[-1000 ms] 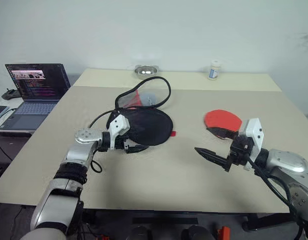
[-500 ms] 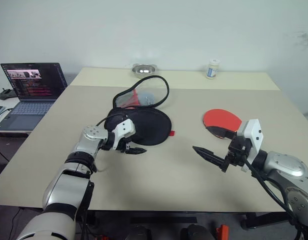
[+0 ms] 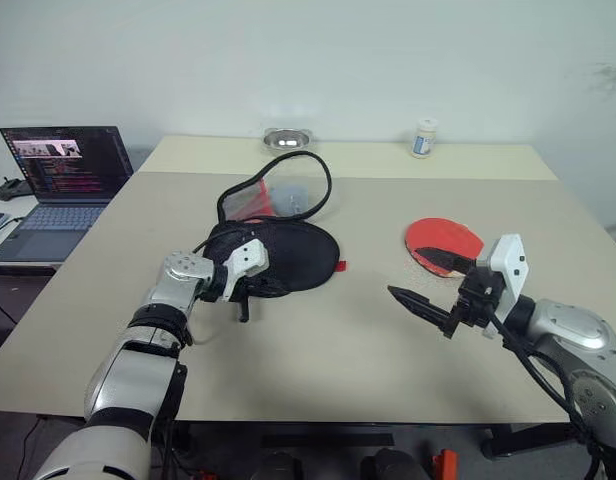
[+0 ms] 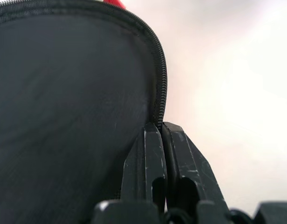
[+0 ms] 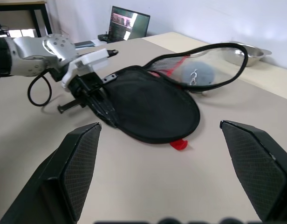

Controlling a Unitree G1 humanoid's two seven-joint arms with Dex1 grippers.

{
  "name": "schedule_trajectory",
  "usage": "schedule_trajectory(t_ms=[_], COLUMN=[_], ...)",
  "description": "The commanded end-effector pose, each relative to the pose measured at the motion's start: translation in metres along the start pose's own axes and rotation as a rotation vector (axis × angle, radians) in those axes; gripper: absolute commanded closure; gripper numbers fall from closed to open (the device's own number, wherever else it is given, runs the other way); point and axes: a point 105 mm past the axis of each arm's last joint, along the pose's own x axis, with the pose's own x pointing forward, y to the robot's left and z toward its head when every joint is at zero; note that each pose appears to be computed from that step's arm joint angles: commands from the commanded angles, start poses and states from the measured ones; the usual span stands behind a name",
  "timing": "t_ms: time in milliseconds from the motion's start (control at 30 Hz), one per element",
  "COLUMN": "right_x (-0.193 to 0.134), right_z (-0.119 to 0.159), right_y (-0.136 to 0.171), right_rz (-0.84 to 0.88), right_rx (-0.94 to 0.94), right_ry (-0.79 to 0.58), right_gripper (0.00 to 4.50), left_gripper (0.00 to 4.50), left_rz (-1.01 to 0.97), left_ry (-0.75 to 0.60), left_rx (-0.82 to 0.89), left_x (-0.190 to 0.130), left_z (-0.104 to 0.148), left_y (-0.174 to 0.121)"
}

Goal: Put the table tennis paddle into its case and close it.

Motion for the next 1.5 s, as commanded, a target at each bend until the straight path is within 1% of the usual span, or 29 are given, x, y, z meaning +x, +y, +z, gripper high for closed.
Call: schedule_trajectory(t_ms=[33,133,200,333,433,533,733,833,900,1000,1067,1133,1200,1300,1400,1500], right_x=[-0.005,-0.01,-0.014,-0.022,-0.026,-0.031,-0.034,-0.031,-0.029,-0.025,-0.02,-0.017,-0.01,0.009,0.028,0.043], right_z=[0.013,0.01,0.007,0.003,0.001,-0.002,-0.004,-0.008,-0.01,-0.016,-0.023,-0.03,-0.044,-0.061,-0.072,-0.085], right_y=[-0.005,-0.007,-0.008,-0.011,-0.011,-0.011,-0.008,-0.004,-0.002,-0.002,-0.001,-0.001,-0.003,-0.002,-0.002,-0.007], right_rz=[-0.02,-0.022,-0.02,-0.018,-0.019,-0.018,-0.022,-0.022,-0.022,-0.036,-0.049,-0.061,-0.094,-0.124,-0.149,-0.192], right_rx=[-0.055,-0.059,-0.06,-0.065,-0.069,-0.07,-0.056,-0.028,-0.005,0.043,0.099,0.138,0.171,0.272,0.356,0.423], right_ry=[-0.04,-0.016,0.0,0.028,0.044,0.064,0.083,0.093,0.102,0.121,0.141,0.166,0.21,0.237,0.25,0.276], right_gripper=[0.0,0.0,0.0,0.0,0.0,0.0,0.0,0.0,0.0,0.0,0.0,0.0,0.0,0.0,0.0,0.0], left_gripper=[4.47,4.47,4.47,4.47,4.47,3.78,1.78,0.68,0.03,0.03,0.03,0.03,0.03,0.03,0.03,0.03], left_rz=[-0.051,-0.123,-0.127,-0.076,-0.03,-0.015,-0.074,-0.09,-0.086,-0.037,0.015,0.04,0.057,0.064,0.05,0.032], left_ry=[-0.125,-0.161,-0.161,-0.191,-0.175,-0.165,-0.194,-0.195,-0.192,-0.174,-0.172,-0.171,-0.18,-0.205,-0.224,-0.208], left_rx=[-0.022,-0.093,-0.14,-0.204,-0.22,-0.226,-0.235,-0.227,-0.227,-0.218,-0.209,-0.196,-0.17,-0.108,-0.084,-0.069], left_x=[0.015,0.042,0.058,0.084,0.1,0.111,0.119,0.11,0.099,0.08,0.06,0.046,0.03,0.008,-0.005,-0.01], left_z=[0.029,0.043,0.05,0.068,0.072,0.074,0.08,0.076,0.07,0.057,0.049,0.044,0.043,0.046,0.047,0.044], left_y=[-0.009,-0.033,-0.043,-0.044,-0.04,-0.04,-0.054,-0.059,-0.058,-0.048,-0.037,-0.031,-0.026,-0.023,-0.025,-0.028])
